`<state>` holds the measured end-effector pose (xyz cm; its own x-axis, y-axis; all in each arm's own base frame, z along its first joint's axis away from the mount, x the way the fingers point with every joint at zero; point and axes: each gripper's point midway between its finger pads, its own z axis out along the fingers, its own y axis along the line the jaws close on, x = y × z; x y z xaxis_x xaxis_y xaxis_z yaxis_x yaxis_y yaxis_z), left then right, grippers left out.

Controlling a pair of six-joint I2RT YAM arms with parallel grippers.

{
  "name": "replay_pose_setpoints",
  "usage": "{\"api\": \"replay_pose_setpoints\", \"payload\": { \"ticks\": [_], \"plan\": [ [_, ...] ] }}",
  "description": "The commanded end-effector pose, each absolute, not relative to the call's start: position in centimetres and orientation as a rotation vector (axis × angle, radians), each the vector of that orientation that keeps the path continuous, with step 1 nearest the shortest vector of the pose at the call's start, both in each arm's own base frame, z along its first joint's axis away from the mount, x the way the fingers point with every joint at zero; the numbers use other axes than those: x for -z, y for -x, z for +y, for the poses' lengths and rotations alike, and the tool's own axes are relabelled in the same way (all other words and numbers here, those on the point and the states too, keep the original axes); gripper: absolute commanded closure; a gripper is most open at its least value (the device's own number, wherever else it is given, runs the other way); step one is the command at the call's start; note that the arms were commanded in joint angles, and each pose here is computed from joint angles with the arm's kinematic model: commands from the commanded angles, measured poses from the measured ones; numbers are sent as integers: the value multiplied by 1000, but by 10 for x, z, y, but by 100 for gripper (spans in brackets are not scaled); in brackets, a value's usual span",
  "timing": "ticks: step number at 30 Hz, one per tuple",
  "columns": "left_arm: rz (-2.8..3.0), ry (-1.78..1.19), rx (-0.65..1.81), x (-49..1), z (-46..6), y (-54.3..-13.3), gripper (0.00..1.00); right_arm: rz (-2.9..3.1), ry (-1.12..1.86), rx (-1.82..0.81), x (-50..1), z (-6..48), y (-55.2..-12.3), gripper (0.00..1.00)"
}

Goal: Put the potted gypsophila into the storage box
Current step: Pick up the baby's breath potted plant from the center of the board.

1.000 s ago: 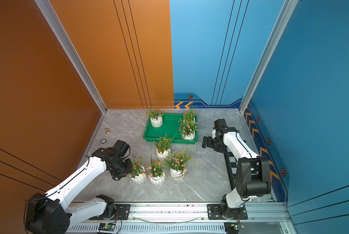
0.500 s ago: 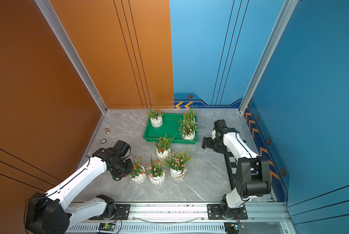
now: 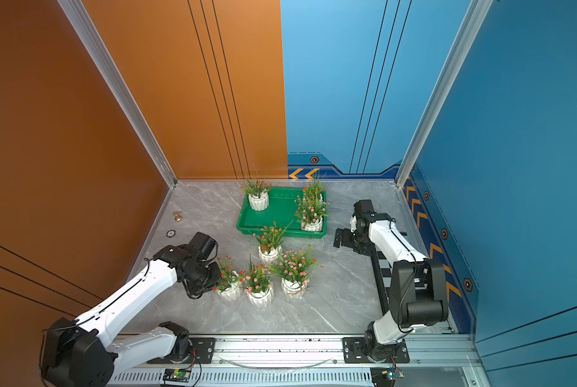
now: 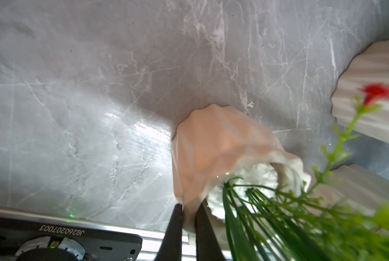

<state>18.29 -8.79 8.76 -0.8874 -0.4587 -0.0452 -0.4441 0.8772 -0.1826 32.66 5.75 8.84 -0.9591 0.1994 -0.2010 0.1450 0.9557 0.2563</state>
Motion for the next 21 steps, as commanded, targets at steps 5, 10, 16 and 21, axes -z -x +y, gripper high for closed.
{"api": "replay_pose_setpoints", "payload": {
  "ticks": [5, 10, 16, 21],
  "plan": [
    [2962, 691, 201, -90, -83, -183, 100, 2856, -237, -364, -94, 57, -326, 0],
    [2937, 683, 211, -98, -82, -191, 100, 2850, -238, -369, -96, 56, -327, 0],
    [2914, 682, 231, -105, -79, -200, 100, 2842, -242, -376, -99, 56, -329, 0],
    [2883, 689, 253, -115, -75, -210, 100, 2838, -228, -410, -101, 60, -330, 0]
  ]
}}
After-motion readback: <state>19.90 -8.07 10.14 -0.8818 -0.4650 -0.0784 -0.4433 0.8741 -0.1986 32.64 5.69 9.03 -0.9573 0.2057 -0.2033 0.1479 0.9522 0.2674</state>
